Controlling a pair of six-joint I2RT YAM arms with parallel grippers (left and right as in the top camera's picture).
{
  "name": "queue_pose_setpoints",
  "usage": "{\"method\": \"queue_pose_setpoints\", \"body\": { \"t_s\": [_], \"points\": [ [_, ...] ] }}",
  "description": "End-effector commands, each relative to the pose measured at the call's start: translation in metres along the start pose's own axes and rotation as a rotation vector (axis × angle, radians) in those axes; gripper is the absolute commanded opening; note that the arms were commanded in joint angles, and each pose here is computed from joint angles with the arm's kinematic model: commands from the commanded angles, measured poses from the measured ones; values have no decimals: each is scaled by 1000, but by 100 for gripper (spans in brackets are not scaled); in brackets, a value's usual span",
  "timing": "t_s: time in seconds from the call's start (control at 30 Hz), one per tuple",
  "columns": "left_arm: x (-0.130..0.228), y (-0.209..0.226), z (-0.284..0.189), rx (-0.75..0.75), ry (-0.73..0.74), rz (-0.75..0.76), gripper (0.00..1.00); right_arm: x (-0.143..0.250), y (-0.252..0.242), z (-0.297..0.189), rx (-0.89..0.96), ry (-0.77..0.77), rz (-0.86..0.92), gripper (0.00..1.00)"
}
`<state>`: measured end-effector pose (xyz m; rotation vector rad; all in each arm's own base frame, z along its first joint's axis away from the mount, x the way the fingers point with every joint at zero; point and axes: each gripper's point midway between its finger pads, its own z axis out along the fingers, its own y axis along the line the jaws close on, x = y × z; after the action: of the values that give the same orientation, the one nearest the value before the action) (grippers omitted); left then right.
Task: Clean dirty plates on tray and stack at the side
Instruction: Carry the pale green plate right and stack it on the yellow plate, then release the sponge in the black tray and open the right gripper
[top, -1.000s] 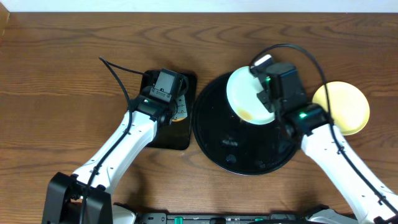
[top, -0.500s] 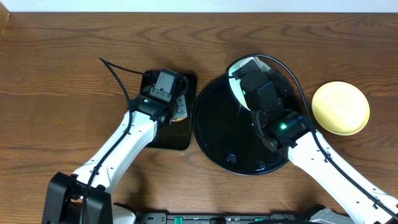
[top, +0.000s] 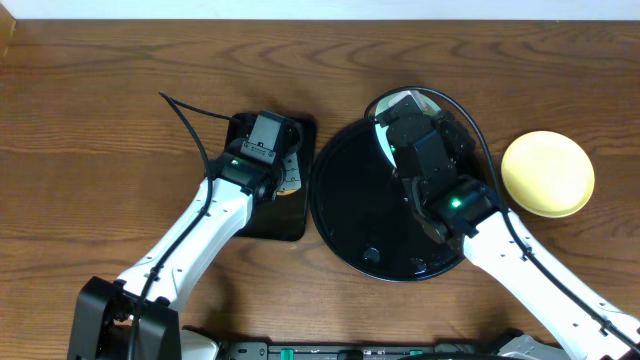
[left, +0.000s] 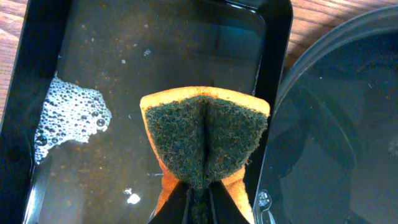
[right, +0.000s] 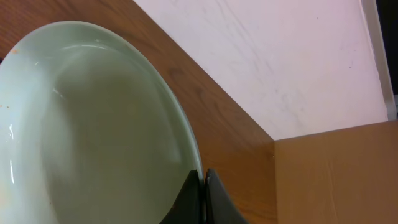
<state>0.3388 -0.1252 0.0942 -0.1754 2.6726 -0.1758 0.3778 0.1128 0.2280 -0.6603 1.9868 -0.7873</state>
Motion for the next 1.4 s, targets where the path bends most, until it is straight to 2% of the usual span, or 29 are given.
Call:
{"method": "queue_pose_setpoints", "body": {
  "t_s": [0.0,0.23,0.43,0.57,0.8,1.13,1.23,1.37],
  "points": [
    [0,4,0,-15,-4,-4,8,1,-9,0,12,-1,114,1],
    [-11,21,-1,-120,-62,46,8,44,-14,31,-104,126,490,1],
    [-20,20,13,-133,-75,253,8,106,-33,59,-154,311,824,1],
    [-19,23,32,-145,-56,294,8,138,-55,69,-129,369,956,1],
    [-4,38,72,-175,34,278,8,206,-99,75,13,478,1154,1],
    [2,29,85,-107,61,268,9,275,-137,65,168,578,1288,1],
    [2,29,85,-107,61,268,17,290,-140,62,191,612,1307,3],
    [1,29,83,-106,57,267,38,303,-137,64,194,650,1320,15]
  ]
}}
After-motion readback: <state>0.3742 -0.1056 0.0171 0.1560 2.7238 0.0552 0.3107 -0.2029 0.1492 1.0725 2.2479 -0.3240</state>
